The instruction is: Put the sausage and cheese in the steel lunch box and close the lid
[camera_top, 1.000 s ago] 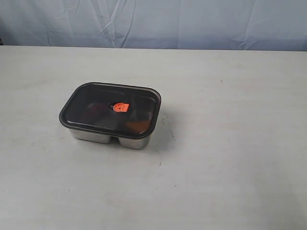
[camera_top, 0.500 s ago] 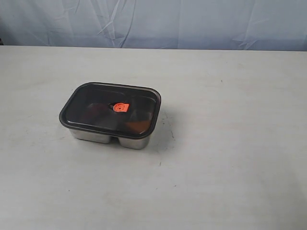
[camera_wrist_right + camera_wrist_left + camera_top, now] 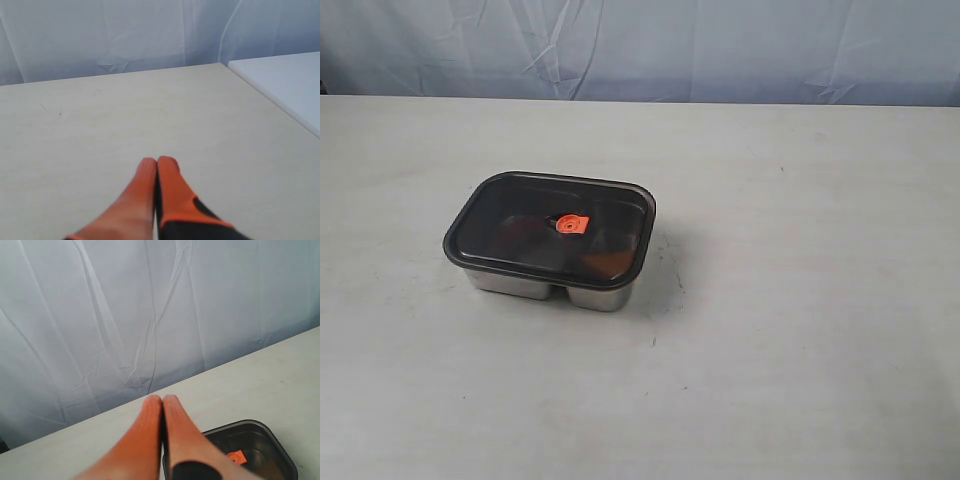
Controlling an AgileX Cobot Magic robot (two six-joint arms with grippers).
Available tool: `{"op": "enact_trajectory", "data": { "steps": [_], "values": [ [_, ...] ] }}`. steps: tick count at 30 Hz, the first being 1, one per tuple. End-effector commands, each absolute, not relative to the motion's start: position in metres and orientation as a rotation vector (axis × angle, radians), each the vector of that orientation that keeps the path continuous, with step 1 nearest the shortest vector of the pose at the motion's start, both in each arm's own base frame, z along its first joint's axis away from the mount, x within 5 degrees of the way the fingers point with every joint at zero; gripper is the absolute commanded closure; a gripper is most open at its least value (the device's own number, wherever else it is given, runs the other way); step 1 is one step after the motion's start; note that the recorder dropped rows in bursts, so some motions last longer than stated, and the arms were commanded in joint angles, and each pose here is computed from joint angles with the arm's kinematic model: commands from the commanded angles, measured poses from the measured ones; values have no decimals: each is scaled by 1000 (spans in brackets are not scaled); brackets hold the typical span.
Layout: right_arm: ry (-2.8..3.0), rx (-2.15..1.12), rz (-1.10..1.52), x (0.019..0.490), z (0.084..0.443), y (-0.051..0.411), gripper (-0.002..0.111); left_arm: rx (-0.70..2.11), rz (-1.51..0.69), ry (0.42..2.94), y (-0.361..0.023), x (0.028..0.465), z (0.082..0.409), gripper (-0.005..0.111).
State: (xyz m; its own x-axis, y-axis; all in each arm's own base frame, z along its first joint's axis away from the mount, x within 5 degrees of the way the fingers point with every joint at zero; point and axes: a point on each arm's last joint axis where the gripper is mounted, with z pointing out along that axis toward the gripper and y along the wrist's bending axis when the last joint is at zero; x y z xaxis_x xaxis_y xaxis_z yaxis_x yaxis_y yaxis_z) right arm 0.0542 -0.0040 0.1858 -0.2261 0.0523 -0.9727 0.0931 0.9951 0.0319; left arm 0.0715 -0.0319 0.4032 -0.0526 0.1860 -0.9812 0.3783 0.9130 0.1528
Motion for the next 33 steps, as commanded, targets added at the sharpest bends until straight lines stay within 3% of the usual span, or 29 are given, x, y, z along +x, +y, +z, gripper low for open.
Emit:
{"op": "enact_trajectory", "data": {
  "steps": [1, 5, 7, 12, 18, 33],
  "values": [
    [1787, 110, -42, 54, 185, -4, 109, 439, -142, 1631, -30, 71, 400, 107],
    [1787, 115, -35, 54, 185, -4, 109, 459, 29, 1616, -21, 69, 385, 107],
    [1787, 115, -35, 54, 185, -4, 109, 418, 52, 1648, -18, 63, 359, 107],
    [1787, 115, -35, 54, 185, -4, 109, 138, -60, 1731, -11, 58, 301, 107],
    [1787, 115, -35, 54, 185, -4, 109, -102, -163, 1745, -6, 51, 257, 107],
    [1787, 115, -35, 54, 185, -4, 109, -184, -195, 1772, -4, 54, 191, 107]
  ]
}}
